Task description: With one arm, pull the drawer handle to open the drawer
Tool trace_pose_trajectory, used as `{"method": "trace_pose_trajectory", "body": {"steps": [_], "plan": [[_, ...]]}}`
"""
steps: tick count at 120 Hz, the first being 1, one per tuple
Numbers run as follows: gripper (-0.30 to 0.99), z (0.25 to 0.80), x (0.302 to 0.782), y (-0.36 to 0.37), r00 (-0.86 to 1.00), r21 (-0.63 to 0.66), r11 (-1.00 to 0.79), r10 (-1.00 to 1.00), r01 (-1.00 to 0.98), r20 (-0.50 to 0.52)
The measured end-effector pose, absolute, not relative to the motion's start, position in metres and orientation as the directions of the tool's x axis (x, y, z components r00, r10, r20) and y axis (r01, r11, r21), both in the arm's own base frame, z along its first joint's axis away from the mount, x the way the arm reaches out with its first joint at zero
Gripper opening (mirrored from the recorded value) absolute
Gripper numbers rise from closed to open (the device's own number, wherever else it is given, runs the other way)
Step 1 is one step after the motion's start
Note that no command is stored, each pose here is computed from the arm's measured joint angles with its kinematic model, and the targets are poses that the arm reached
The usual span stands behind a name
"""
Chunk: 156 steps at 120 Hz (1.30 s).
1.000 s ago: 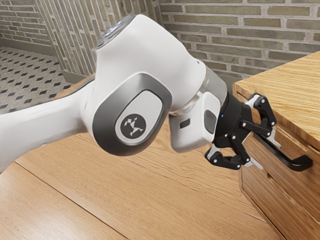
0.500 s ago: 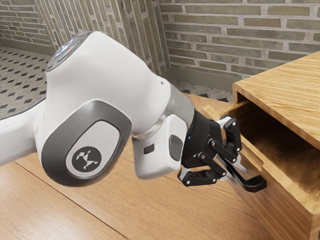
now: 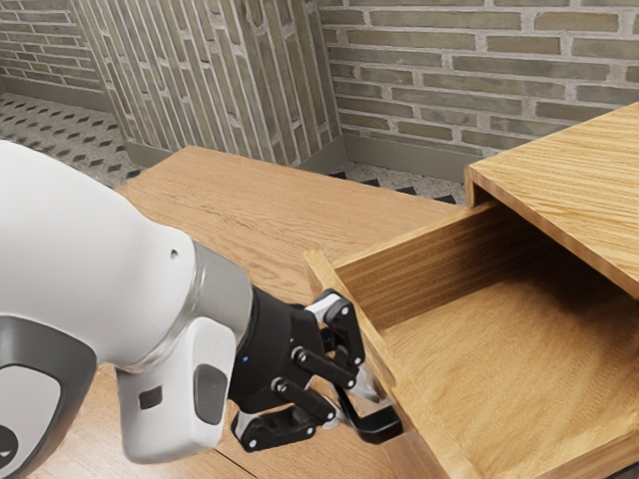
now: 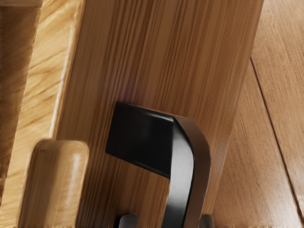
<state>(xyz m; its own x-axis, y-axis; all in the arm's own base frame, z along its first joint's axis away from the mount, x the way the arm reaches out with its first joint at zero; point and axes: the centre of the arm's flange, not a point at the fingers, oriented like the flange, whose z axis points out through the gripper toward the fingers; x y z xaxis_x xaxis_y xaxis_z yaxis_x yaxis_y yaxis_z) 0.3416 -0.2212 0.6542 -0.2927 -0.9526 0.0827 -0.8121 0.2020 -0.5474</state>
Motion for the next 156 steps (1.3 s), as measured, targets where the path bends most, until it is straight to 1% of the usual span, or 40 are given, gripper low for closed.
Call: {"method": "trace_pose_trajectory", "body": {"steps": [42,50,83,90,96,102,117,132,143,156], "plan": [[-0.10,0.655,0.304,-0.205,-0.198,-0.512,0.130,-0.977,-0.849,0.082],[-0.06,0.652,0.299,-0.202,-0.183,-0.503,0.117,-0.980,-0.856,0.082],[0.04,0.650,0.293,-0.201,-0.148,-0.472,0.089,-0.985,-0.877,0.090],[0.10,0.650,0.291,-0.201,-0.143,-0.467,0.084,-0.986,-0.880,0.091],[0.11,0.651,0.289,-0.200,-0.138,-0.465,0.082,-0.986,-0.882,0.089],[0.11,0.652,0.286,-0.199,-0.134,-0.463,0.078,-0.987,-0.883,0.088],[0.05,0.656,0.282,-0.196,-0.122,-0.462,0.068,-0.989,-0.884,0.088],[0.03,0.656,0.280,-0.195,-0.113,-0.459,0.063,-0.990,-0.886,0.082],[0.11,0.657,0.280,-0.193,-0.102,-0.468,0.062,-0.993,-0.881,0.059],[0.13,0.659,0.280,-0.192,-0.090,-0.481,0.056,-0.995,-0.875,0.048]]}}
